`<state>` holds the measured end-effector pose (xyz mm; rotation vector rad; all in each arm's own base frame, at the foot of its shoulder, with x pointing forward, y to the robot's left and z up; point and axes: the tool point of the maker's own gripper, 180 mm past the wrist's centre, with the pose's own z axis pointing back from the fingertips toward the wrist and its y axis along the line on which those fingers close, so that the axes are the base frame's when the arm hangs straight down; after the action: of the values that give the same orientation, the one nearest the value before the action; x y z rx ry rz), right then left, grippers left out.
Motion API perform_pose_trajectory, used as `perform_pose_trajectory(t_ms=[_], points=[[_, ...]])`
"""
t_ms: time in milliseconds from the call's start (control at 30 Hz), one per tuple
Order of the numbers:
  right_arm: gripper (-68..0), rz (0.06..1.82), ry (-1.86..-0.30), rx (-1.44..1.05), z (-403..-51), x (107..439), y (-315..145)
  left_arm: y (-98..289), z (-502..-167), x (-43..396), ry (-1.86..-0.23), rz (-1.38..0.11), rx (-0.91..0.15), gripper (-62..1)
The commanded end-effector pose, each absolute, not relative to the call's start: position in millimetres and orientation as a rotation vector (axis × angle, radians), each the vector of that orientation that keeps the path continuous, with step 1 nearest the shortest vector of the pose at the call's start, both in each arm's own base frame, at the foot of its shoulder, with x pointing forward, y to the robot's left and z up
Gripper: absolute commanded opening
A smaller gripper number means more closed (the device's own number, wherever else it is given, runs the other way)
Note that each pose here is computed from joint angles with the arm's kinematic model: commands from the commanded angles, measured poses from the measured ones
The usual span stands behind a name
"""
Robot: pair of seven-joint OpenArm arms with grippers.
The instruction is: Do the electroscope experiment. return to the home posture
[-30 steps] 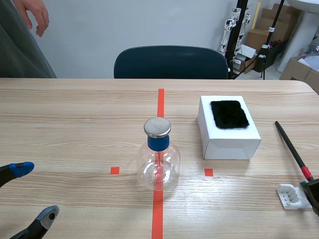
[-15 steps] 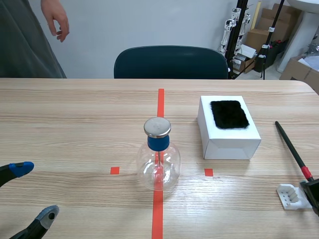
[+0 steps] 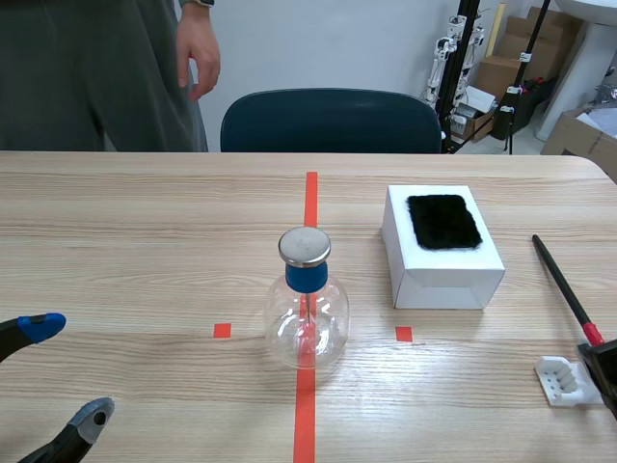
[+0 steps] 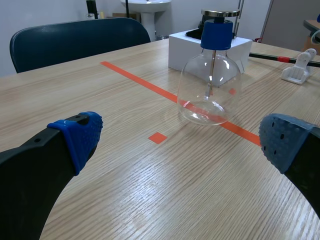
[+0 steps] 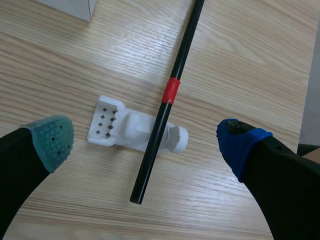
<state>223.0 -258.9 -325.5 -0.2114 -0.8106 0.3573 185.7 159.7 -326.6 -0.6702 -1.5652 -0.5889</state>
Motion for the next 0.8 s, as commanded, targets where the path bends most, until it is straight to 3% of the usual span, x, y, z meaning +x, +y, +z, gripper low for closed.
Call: perform_pose_trajectory(t_ms=[0,300,467,767], points=[[-9.3,0.389,-0.861,-0.209,-312,226,-253,162,-318,188,-1.598,-0.591,-0.677,1.4],[-9.3,0.498,-1.057,-0.147,-284,212,-222,165,-310,189,-1.627,-0.6,-0.688,1.4],[-9.3,0.55,-1.198,-0.066,-266,204,-202,160,-307,191,-1.566,-0.705,-0.673,1.4],[-9.3,0.682,-1.324,0.16,-245,183,-162,137,-258,205,-1.572,-0.804,-0.66,1.4]])
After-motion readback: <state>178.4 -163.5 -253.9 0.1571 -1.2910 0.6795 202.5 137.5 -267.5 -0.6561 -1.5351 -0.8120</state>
